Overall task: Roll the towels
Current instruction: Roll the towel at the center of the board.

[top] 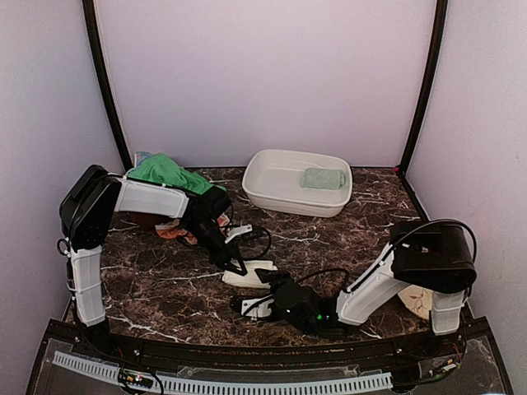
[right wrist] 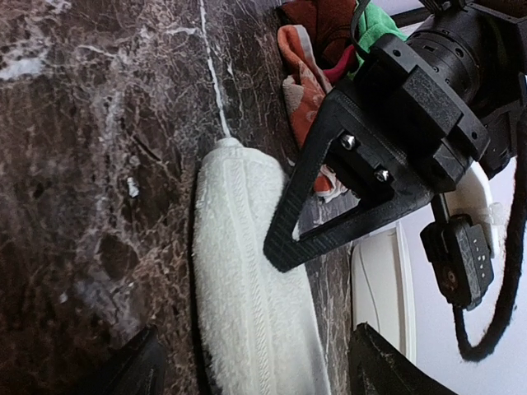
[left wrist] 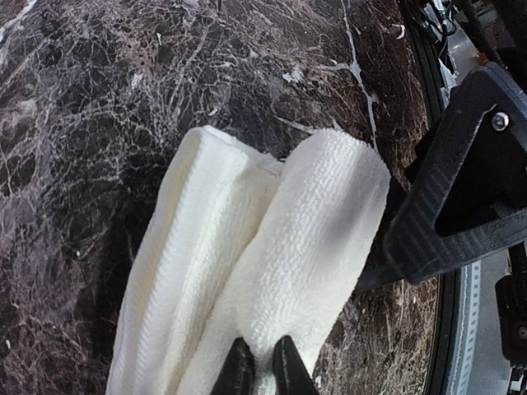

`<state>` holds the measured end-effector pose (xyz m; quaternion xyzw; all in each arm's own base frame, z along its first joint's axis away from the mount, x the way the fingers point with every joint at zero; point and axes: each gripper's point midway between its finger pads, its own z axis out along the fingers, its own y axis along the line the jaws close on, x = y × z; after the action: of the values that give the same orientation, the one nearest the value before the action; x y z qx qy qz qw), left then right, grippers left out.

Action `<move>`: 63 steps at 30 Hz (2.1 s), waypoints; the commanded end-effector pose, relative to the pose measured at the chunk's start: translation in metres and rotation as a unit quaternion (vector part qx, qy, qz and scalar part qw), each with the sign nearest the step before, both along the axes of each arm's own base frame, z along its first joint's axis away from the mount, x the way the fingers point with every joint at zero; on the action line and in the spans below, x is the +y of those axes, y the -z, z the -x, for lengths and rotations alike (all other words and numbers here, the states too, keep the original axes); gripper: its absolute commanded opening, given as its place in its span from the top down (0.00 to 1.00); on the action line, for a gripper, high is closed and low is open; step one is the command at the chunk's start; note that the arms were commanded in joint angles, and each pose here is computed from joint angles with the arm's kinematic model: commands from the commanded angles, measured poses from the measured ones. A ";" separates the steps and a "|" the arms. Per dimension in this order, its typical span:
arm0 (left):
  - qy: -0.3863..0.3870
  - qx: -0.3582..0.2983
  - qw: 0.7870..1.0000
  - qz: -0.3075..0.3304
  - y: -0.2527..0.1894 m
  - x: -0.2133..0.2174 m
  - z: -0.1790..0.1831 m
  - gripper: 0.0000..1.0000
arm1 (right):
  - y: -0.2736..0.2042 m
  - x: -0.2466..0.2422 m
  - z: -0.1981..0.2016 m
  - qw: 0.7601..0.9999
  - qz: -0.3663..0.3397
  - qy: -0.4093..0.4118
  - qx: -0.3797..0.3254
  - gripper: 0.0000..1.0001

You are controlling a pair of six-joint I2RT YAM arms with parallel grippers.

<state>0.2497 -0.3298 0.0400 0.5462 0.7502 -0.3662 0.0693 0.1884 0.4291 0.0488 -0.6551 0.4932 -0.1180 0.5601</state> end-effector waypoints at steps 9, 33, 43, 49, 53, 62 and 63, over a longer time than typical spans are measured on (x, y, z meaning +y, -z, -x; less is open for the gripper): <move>-0.007 0.021 0.999 -0.035 0.018 0.039 0.007 0.73 | 0.050 -0.003 -0.023 0.988 0.032 0.031 0.151 0.65; 0.056 -0.284 0.956 0.042 -0.052 0.063 0.018 0.48 | 0.095 -0.027 0.014 0.718 -0.068 0.133 0.680 0.99; 0.130 -0.383 0.914 -0.005 -0.028 0.030 0.009 0.48 | 0.112 -0.037 0.010 0.643 -0.050 0.180 0.743 1.00; 0.121 -0.382 0.916 -0.032 -0.008 0.029 -0.002 0.56 | 0.105 -0.035 0.005 0.642 -0.066 0.178 0.743 0.92; 0.099 -0.373 0.922 -0.037 -0.002 0.028 -0.010 0.60 | 0.090 -0.031 0.000 0.660 -0.098 0.152 0.729 0.81; 0.051 -0.189 0.980 -0.028 0.003 0.028 -0.012 0.68 | 0.066 -0.030 -0.012 0.688 -0.145 0.132 0.699 0.64; 0.042 -0.178 0.983 -0.016 -0.003 0.027 -0.014 0.68 | 0.069 -0.030 -0.013 0.687 -0.143 0.136 0.700 0.66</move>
<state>0.2689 -0.3249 0.0572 0.6869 0.6460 -0.2103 0.2582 0.2330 0.4362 0.0385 -0.4056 0.7792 0.4207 0.2267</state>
